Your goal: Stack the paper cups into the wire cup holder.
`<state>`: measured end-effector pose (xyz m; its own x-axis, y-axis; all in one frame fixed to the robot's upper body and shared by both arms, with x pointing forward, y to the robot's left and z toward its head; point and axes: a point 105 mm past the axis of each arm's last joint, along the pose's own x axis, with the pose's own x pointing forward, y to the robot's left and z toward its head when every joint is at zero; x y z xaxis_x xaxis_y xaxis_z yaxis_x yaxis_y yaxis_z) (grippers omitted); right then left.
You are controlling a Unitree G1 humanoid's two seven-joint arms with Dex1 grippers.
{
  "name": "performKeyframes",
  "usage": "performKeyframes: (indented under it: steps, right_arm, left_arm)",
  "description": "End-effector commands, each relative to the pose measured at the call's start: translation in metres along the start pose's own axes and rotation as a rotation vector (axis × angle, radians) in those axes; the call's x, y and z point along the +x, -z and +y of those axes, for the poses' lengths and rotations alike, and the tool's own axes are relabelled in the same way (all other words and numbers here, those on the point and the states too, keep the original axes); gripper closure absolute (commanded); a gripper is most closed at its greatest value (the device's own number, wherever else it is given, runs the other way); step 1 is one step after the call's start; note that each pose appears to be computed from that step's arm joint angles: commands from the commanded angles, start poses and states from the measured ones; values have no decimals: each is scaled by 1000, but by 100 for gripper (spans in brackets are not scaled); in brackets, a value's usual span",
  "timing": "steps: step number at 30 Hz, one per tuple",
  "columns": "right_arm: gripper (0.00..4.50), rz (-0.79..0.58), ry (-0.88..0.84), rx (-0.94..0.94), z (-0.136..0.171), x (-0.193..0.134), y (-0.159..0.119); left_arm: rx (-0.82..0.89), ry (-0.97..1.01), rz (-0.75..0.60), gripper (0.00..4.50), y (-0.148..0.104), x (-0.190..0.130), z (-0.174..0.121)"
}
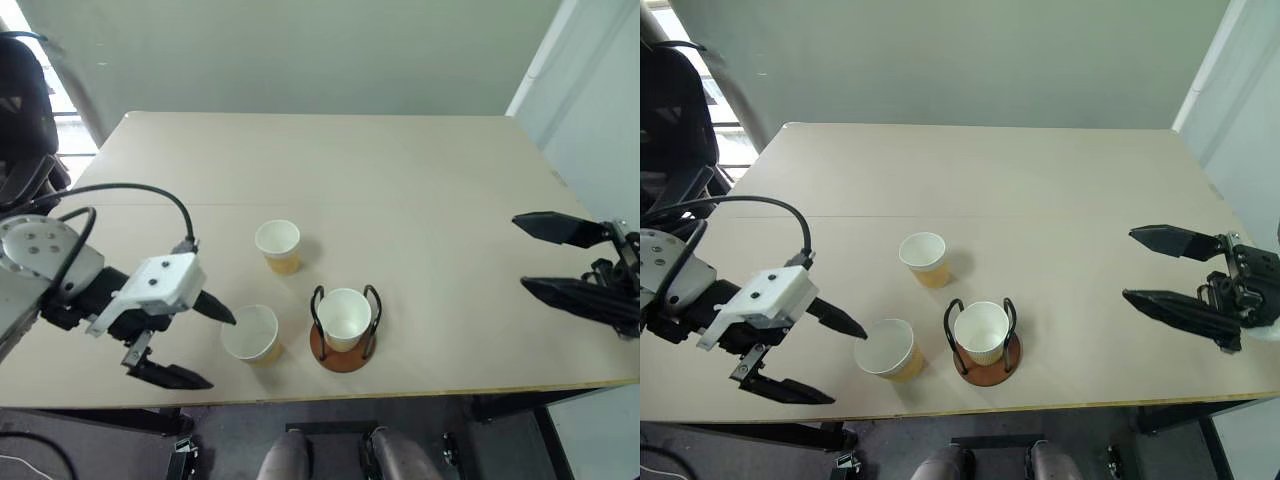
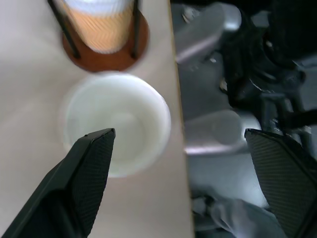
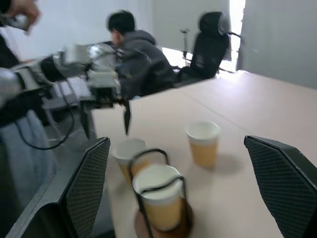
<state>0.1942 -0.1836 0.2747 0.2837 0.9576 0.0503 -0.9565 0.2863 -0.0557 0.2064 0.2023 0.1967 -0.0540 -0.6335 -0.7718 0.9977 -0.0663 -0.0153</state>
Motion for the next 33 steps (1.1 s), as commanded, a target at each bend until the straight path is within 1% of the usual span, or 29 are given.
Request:
performKeyframes:
  steps: [1, 4, 6, 11, 13, 20, 23, 29, 30, 32, 33]
  right_arm:
    - [4, 16, -42, -50, 20, 5, -10]
    - [4, 5, -16, -70, 20, 7, -11]
    - [4, 11, 0, -78, 18, 10, -6]
    - [4, 7, 9, -110, 22, 15, -7]
    - [4, 13, 13, -125, 25, 16, -9]
    - [4, 37, 20, -137, 30, 18, -11]
    - [0, 45, 20, -135, 30, 20, -10]
    - [0, 34, 8, -177, 27, 28, -17]
    - [0, 37, -1, -183, 28, 30, -17]
    - [0, 41, -11, -190, 27, 32, -18]
    - [0, 43, -12, -195, 26, 33, -19]
  left_arm:
    - [50, 80, 28, 0, -2, 4, -9]
    - [81, 86, 63, 0, 3, 8, -6]
    - [105, 89, 68, 0, 3, 12, -3]
    - [197, 31, 152, 0, 18, 26, 21]
    - [216, 16, 163, 0, 21, 31, 27]
    - [233, 51, 142, 0, 21, 39, 25]
    - [245, 50, 133, 61, 19, 40, 26]
    - [242, 36, 81, 274, 11, 35, 27]
    - [239, 35, 70, 316, 8, 35, 26]
    - [232, 47, 58, 380, 6, 35, 23]
    - [223, 58, 51, 420, 6, 36, 20]
